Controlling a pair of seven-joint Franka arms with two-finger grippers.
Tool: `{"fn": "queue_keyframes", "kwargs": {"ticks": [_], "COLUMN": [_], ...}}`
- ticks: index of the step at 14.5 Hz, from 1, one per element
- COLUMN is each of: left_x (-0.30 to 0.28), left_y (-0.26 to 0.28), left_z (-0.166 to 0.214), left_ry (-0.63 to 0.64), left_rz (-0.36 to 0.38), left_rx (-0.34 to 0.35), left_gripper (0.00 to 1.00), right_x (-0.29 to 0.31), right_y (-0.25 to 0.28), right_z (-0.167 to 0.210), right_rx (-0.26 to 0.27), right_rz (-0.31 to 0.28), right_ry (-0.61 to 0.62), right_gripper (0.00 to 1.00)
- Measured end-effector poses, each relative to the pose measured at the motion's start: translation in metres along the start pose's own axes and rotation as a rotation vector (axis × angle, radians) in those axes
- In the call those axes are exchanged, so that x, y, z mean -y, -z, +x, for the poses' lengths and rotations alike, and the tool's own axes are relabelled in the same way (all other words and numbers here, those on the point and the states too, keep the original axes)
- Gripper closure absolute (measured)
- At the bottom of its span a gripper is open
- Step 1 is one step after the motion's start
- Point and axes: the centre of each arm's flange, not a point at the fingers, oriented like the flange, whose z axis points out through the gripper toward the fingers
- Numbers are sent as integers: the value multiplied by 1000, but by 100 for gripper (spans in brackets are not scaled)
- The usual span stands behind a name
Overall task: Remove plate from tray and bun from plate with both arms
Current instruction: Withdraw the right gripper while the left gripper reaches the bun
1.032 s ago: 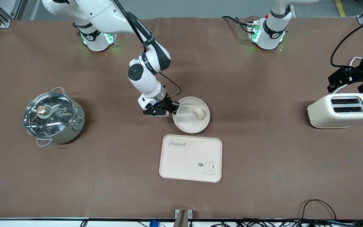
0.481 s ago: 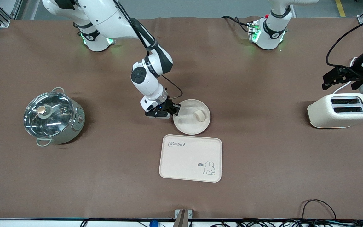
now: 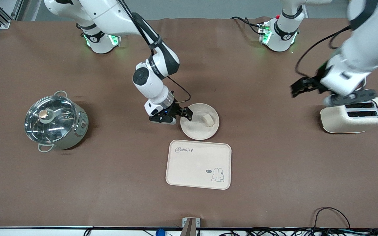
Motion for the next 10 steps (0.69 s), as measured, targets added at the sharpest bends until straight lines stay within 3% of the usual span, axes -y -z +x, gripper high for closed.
{"fn": "queue_keyframes", "kwargs": {"ticks": [5,10], "left_x": [-96,-188], "left_y": [-106,-235], "left_z": [3,-22], "left_ry": [91,201], "left_rz": [-54,-20], "left_rx": [14,-24], "left_gripper": [0,0], "right_x": [-27,-67], "right_y": [99,206], "right_z": [70,114], "right_rx": [68,91], "right_rz": [-74,-237], "right_ry": [73,162], "right_gripper": [0,0]}}
